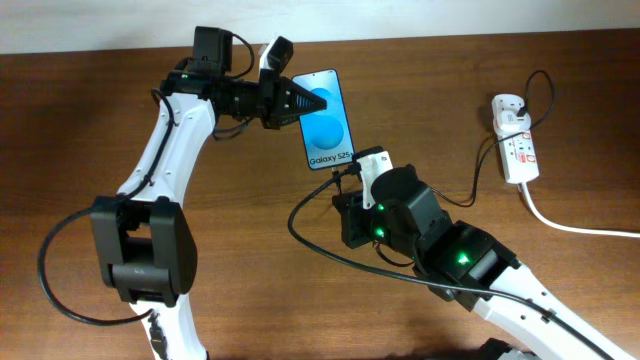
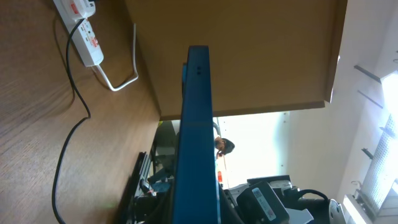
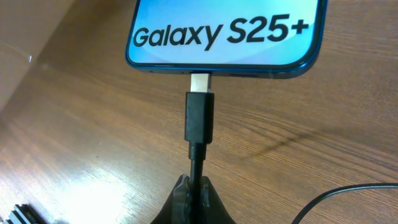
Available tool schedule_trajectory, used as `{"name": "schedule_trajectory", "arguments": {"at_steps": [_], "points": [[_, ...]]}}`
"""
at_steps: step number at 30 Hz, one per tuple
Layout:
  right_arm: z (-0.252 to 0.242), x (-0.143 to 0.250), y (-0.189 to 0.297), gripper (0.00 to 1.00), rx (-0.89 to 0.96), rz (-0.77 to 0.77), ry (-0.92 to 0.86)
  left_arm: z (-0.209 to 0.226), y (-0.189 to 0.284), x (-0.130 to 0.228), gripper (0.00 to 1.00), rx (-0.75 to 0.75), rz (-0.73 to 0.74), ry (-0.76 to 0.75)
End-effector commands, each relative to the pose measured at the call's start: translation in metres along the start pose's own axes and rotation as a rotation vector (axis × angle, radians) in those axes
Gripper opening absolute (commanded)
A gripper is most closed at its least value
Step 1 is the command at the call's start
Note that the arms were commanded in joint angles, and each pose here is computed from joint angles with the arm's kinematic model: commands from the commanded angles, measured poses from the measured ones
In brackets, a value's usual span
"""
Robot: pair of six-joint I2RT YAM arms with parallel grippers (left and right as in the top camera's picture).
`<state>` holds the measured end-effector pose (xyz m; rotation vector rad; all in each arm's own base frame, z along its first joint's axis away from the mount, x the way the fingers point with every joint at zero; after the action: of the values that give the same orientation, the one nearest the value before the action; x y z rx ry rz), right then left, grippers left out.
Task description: Plug charger to phone and switch on socket
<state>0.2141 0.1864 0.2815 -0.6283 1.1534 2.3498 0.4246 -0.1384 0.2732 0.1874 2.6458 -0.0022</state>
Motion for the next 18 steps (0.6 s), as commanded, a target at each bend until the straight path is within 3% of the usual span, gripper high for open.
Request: {"name": "schedule_trajectory", "arguments": {"at_steps": [1,18], "points": [[0.0057,-0.0082,0.0083,0.04,-0.019,-0.040,0.011,-0.0066,0.0027,-0.0018,0.00,0.038,-0.002,-0.022],[0.0065,-0.0065,0.0041,0.04,-0.032,-0.014,0.011,-0.0051,0.0027,-0.0017,0.00,0.016,-0.004,-0.019]]}}
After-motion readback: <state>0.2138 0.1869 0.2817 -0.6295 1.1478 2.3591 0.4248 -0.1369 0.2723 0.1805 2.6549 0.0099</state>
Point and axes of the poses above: each gripper's point midway between its finger pads, its own y axis back along the fingers, its own z axis along the line the jaws close on, x = y × z, the point moved 10 cm from there along y, back along the fingers, and after that the axes turned 15 degrees about -y, right-handed, at the moved point
